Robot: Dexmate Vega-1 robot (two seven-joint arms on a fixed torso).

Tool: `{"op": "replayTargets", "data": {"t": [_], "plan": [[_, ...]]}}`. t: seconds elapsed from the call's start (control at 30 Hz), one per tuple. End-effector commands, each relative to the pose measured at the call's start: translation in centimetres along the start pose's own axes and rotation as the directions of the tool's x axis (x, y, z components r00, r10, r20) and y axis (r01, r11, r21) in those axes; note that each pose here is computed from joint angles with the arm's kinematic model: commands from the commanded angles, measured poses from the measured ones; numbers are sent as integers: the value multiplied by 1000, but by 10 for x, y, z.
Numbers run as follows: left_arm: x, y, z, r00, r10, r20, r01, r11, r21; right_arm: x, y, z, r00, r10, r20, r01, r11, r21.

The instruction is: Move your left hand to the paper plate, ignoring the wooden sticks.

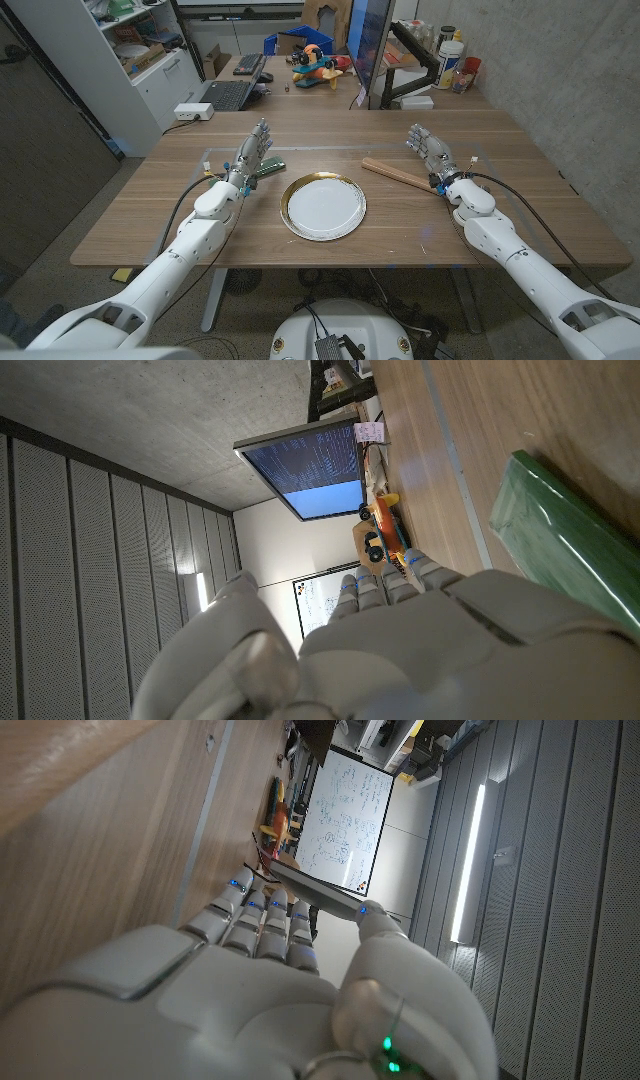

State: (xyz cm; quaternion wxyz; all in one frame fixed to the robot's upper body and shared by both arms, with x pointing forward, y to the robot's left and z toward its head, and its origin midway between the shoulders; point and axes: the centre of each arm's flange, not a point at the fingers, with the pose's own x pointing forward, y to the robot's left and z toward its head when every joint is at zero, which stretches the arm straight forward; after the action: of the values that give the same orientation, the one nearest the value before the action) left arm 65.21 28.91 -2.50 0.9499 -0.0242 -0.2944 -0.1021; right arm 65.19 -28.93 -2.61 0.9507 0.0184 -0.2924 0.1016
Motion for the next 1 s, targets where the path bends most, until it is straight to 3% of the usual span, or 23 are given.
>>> {"op": "replayTargets", "data": {"t": [0.03,1.0], "plan": [[-2,1,-3,1000,1,-12,-1,1000,3,-2,-1,0,1000,-8,-2,8,1000,3],[-5,0,1,1000,-2,-20,3,1000,17,-2,-2,-3,1000,-8,-5,8,1000,9]]}}
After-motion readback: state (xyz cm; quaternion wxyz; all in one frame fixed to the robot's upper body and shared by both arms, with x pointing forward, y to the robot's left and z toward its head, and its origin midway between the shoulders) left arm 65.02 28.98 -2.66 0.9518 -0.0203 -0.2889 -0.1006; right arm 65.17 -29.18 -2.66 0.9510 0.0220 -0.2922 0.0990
